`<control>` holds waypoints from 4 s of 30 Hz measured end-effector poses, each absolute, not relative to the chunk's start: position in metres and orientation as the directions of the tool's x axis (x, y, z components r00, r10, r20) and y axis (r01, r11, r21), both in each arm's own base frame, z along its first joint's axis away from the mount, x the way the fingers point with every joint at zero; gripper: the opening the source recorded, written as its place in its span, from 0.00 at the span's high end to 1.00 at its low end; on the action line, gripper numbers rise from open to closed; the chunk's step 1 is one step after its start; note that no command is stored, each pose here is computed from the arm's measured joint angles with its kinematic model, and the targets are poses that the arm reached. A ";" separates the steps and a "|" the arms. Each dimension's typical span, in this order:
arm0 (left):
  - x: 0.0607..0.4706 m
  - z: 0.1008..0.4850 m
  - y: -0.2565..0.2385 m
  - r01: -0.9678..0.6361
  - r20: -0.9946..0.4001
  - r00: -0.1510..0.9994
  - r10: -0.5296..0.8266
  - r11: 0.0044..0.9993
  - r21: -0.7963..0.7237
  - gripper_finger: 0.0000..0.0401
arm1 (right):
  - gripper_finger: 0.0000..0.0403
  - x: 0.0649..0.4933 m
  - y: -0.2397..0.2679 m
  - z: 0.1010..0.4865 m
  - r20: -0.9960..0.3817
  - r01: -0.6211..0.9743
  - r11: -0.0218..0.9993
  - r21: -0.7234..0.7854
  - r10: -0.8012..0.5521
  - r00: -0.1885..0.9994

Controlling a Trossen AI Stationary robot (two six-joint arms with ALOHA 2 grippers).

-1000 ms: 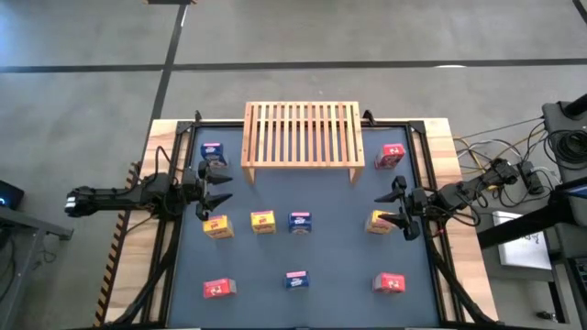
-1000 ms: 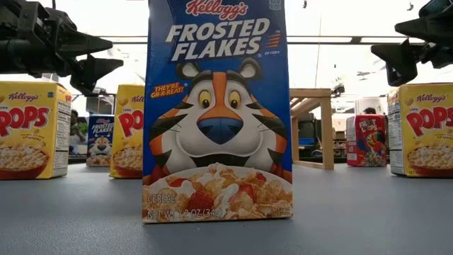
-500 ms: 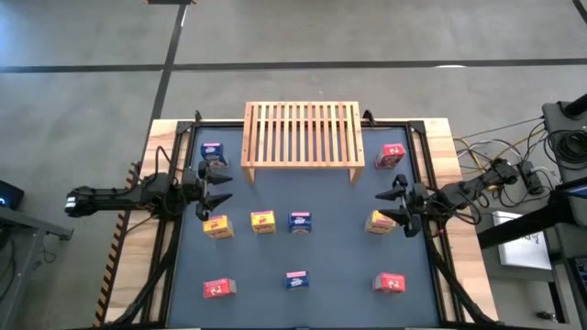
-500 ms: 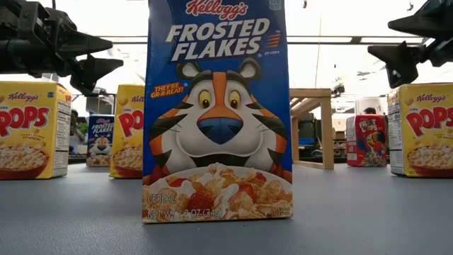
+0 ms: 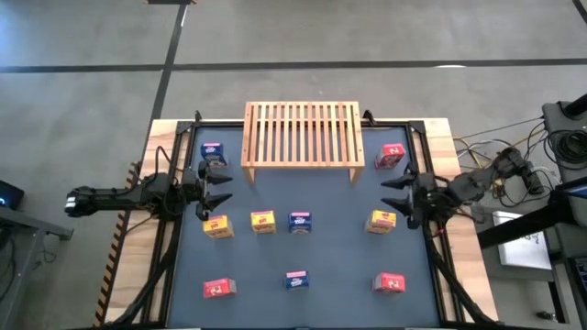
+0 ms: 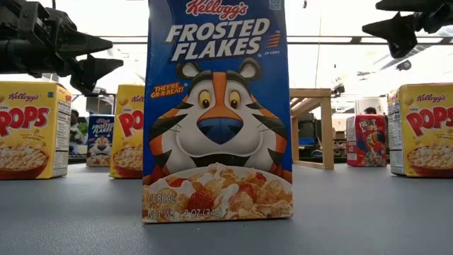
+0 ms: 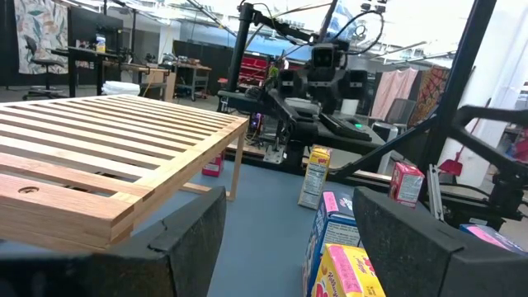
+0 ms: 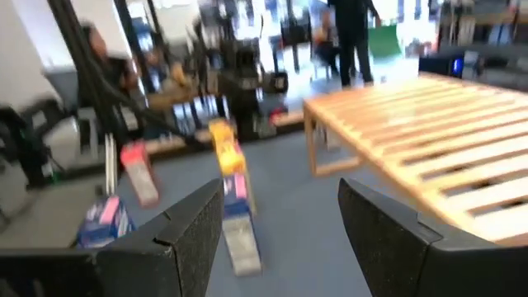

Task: Stack cereal on shelf
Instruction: Put the right yellow cereal box on the shelf

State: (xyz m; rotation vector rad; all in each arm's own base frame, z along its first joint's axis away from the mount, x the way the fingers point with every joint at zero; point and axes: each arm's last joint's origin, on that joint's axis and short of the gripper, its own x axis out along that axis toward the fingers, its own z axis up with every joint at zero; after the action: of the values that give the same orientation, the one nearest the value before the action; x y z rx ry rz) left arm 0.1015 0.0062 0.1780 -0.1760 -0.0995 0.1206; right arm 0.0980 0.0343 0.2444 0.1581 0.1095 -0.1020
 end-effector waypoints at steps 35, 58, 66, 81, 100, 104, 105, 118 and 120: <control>0.102 0.178 0.006 -0.112 0.084 0.988 0.128 0.977 -0.180 0.38 | 0.43 0.076 0.117 0.243 -0.414 0.239 0.971 0.031 -0.205 0.887; 0.102 0.178 0.006 -0.111 0.084 0.988 0.128 0.977 -0.180 0.38 | 0.43 0.090 0.097 0.247 -0.670 0.342 0.940 -0.021 -0.266 0.692; 0.102 0.178 0.006 -0.112 0.083 0.988 0.128 0.977 -0.180 0.38 | 0.43 0.091 0.097 0.242 -0.669 0.327 0.944 -0.050 -0.275 0.690; 0.102 0.177 0.006 -0.112 0.083 0.988 0.128 0.977 -0.180 0.38 | 0.10 0.091 0.097 0.218 -0.675 0.318 0.946 -0.067 -0.277 0.684; 0.102 0.177 0.006 -0.112 0.083 0.988 0.128 0.977 -0.180 0.38 | 0.18 0.084 0.088 0.188 -0.728 0.388 0.919 -0.064 -0.309 0.612; 0.102 0.177 0.006 -0.112 0.082 0.988 0.128 0.977 -0.180 0.38 | 0.24 0.084 0.088 0.188 -0.728 0.387 0.920 -0.067 -0.310 0.612; 0.102 0.177 0.006 -0.112 0.083 0.988 0.128 0.977 -0.180 0.38 | 0.26 0.084 0.088 0.188 -0.728 0.386 0.920 -0.067 -0.310 0.612; 0.102 0.177 0.006 -0.112 0.082 0.988 0.128 0.977 -0.180 0.38 | 0.50 0.084 0.089 0.188 -0.726 0.377 0.923 -0.071 -0.308 0.615; 0.102 0.177 0.006 -0.112 0.083 0.988 0.128 0.977 -0.180 0.38 | 0.52 0.084 0.089 0.189 -0.725 0.376 0.924 -0.070 -0.307 0.617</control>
State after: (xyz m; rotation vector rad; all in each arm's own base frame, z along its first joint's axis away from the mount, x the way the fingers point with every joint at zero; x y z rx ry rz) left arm 0.1019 0.0062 0.1775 -0.1760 -0.0940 0.1212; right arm 0.0841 0.0888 0.1889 0.0917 0.8166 -0.3938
